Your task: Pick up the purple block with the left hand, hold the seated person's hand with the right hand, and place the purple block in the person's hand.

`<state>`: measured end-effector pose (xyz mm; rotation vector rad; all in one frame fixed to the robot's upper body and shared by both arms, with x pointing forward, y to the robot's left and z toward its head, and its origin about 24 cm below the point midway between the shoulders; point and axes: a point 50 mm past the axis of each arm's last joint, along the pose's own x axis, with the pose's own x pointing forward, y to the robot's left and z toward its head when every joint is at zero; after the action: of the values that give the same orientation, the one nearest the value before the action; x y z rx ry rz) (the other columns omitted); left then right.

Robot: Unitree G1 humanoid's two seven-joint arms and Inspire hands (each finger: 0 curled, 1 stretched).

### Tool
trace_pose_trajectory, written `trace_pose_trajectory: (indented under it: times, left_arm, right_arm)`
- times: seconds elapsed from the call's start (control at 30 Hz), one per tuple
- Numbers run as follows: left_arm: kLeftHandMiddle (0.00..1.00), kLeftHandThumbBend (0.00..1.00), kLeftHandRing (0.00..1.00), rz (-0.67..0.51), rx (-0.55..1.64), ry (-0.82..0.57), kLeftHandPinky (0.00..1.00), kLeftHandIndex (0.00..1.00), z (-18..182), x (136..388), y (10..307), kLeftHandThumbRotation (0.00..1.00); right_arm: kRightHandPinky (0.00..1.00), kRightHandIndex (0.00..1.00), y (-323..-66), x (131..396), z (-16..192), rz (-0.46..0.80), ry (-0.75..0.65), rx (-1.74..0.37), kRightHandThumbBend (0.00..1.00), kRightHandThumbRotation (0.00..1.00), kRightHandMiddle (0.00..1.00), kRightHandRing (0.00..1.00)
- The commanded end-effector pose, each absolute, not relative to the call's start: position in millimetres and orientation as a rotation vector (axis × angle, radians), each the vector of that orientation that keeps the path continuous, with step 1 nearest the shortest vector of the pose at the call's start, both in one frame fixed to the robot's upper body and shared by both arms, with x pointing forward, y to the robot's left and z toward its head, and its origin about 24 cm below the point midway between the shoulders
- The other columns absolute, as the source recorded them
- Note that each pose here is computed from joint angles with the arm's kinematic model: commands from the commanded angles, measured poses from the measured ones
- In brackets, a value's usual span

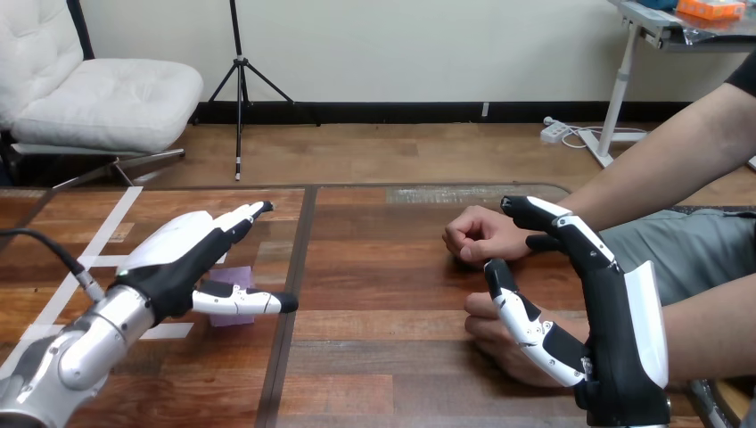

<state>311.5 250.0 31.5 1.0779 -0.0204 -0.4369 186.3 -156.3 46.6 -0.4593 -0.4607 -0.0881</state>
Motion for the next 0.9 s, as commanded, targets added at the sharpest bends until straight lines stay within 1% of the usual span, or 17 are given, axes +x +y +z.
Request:
trace_pose_trajectory:
  times: [0.0,0.43,0.87]
  left_arm:
    - [0.98,0.94,0.97,-0.406,1.082,-0.092,0.92,0.97,56.1,331.3,243.7,0.61]
    - [0.98,0.94,0.96,-0.406,1.119,-0.066,0.91,0.96,55.0,334.7,244.0,0.60]
    - [0.98,0.94,0.97,-0.400,1.127,-0.052,0.92,0.97,52.9,334.9,244.7,0.58]
  right_arm:
    - [0.69,0.74,-157.3,192.1,63.8,-0.108,-0.539,-0.468,0.37,0.40,0.76,0.75]
    - [0.69,0.74,-157.0,192.2,63.9,-0.099,-0.539,-0.456,0.37,0.41,0.76,0.76]
    - [0.69,0.74,-157.1,192.0,63.6,-0.095,-0.538,-0.459,0.37,0.40,0.76,0.75]
